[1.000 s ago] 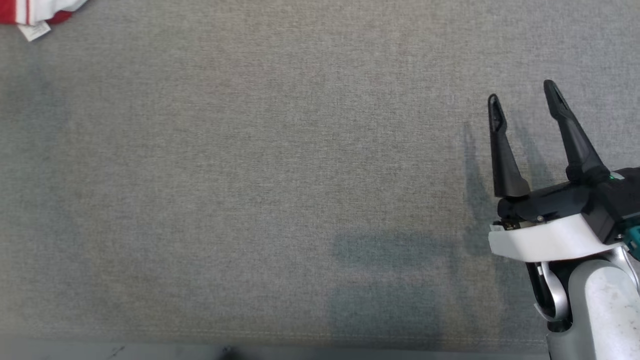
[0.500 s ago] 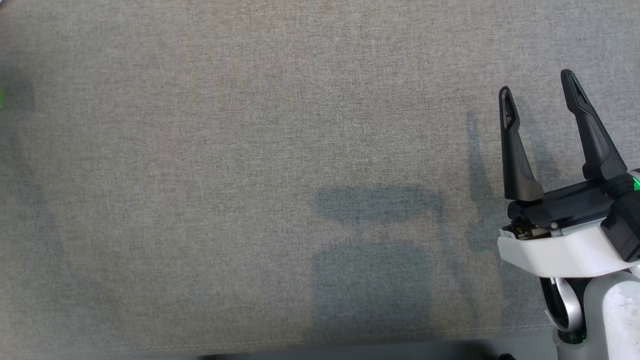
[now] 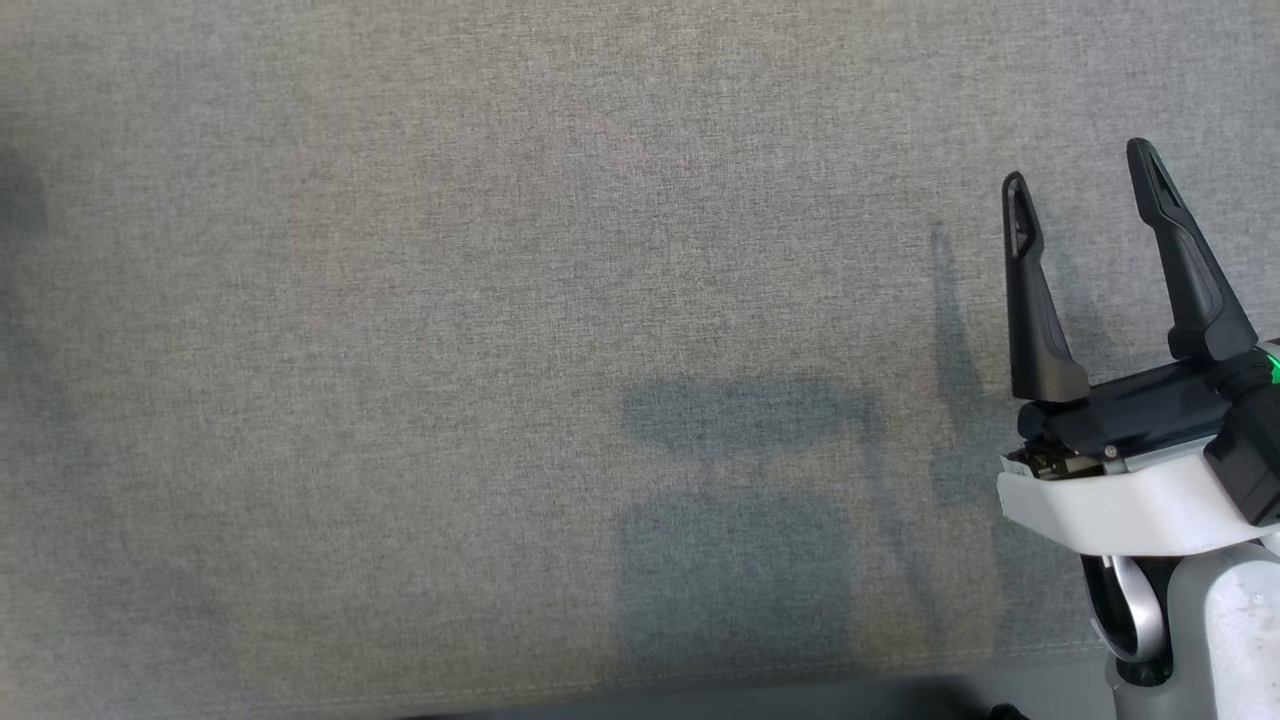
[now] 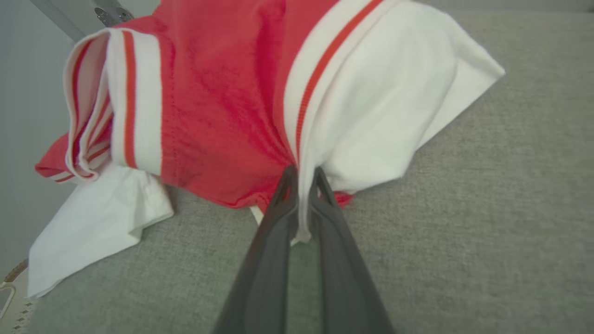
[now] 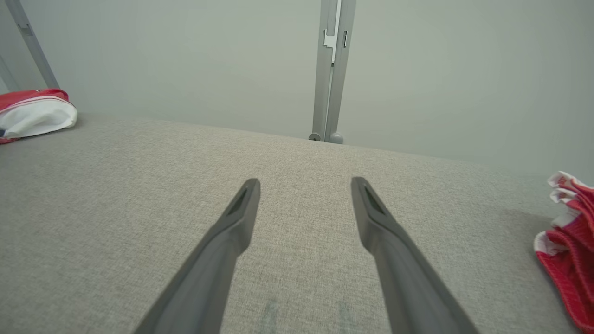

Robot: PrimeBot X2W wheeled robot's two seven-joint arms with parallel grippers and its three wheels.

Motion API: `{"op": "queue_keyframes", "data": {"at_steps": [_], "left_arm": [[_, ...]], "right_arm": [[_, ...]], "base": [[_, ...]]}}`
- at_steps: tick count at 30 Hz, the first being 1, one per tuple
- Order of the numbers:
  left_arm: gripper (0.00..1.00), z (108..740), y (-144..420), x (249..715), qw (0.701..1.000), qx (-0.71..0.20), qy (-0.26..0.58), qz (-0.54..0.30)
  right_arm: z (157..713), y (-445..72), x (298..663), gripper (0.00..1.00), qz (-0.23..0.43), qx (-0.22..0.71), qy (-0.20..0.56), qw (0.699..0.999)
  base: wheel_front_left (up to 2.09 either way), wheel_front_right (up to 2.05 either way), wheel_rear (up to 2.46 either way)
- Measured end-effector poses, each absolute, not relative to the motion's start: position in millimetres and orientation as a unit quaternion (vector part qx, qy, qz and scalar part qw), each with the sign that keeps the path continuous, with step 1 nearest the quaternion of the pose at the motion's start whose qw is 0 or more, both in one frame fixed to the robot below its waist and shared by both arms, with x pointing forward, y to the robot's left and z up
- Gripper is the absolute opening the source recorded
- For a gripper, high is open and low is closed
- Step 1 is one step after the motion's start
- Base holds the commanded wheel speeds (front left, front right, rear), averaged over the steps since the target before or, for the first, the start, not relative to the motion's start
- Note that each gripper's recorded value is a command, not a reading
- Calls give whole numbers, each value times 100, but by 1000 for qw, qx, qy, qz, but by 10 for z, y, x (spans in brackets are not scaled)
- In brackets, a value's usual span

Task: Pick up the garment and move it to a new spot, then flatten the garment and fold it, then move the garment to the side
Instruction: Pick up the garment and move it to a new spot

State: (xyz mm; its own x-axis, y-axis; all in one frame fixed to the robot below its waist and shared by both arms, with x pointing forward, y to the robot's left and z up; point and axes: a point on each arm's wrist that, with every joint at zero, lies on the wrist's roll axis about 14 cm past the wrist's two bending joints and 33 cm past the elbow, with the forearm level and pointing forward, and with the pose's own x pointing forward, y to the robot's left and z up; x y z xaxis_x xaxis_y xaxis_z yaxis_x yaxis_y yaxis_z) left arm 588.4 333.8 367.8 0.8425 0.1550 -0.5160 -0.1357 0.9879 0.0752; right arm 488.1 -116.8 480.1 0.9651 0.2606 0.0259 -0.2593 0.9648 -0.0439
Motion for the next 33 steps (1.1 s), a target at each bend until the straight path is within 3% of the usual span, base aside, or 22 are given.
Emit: {"op": "queue_keyframes", "data": {"at_steps": [9, 17, 33], "left_arm": [[0, 4300, 3473, 5936, 974, 60, 209, 67], [0, 5133, 3257, 6017, 985, 99, 137, 19], [0, 6666, 1771, 5616, 974, 145, -12, -174]], "right_arm": [[4988, -1111, 4824, 100, 136, -8, -41, 990], [5262, -1116, 4692, 100, 133, 8, -75, 988], [5817, -1362, 4195, 100, 101, 43, -138, 984]], "base": [[0, 0, 0], [0, 0, 0], [0, 0, 0]]}}
